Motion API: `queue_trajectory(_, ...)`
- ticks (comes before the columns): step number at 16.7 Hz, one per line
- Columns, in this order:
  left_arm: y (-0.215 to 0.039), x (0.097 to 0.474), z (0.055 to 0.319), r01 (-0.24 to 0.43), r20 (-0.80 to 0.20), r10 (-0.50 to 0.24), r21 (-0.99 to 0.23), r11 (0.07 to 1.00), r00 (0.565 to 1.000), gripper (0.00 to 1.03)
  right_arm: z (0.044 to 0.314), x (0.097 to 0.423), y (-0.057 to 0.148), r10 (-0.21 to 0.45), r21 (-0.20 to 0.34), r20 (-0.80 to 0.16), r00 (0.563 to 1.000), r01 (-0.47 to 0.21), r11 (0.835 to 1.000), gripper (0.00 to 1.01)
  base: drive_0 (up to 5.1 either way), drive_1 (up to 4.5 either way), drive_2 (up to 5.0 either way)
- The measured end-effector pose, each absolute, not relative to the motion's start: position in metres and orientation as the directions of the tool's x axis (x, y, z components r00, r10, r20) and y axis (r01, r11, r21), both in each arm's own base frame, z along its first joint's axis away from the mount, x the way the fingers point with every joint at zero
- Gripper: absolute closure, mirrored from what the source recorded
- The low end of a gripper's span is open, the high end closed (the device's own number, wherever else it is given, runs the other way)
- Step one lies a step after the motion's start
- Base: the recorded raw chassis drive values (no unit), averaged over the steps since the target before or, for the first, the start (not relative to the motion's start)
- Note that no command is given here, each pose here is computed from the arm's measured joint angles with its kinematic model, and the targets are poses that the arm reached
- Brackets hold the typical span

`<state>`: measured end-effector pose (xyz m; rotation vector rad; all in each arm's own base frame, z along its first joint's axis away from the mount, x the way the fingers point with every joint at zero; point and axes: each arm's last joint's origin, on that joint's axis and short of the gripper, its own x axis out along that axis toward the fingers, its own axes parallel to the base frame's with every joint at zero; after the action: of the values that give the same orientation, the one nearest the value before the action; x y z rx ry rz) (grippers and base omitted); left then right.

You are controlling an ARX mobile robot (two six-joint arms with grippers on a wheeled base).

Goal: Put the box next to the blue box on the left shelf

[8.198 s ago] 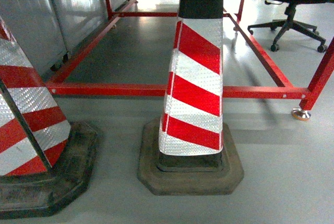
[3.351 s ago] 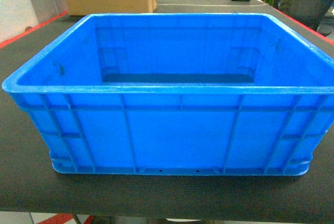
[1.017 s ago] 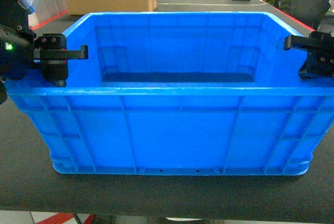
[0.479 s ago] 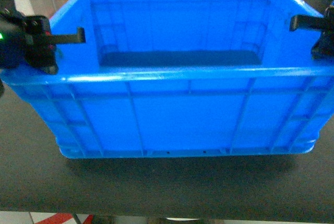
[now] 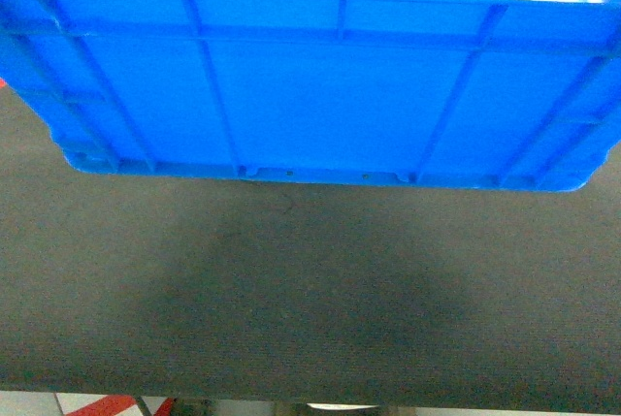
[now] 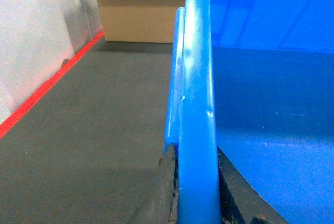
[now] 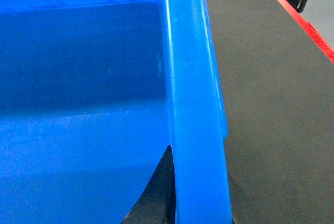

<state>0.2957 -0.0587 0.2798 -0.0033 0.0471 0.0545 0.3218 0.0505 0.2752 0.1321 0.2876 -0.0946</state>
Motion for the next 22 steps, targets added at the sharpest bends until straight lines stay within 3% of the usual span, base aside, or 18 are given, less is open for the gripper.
queue_trajectory(22, -0.0595, 0.2947, 0.2762, -0.052, -0.063, 0.052, 0.007, 0.999, 0.997, 0.93, 0.2717, 0.3204, 0.0505, -0.077, 0.103, -0.304, 0.949, 0.113, 0.988, 0.91, 0.0, 0.0, 0.0)
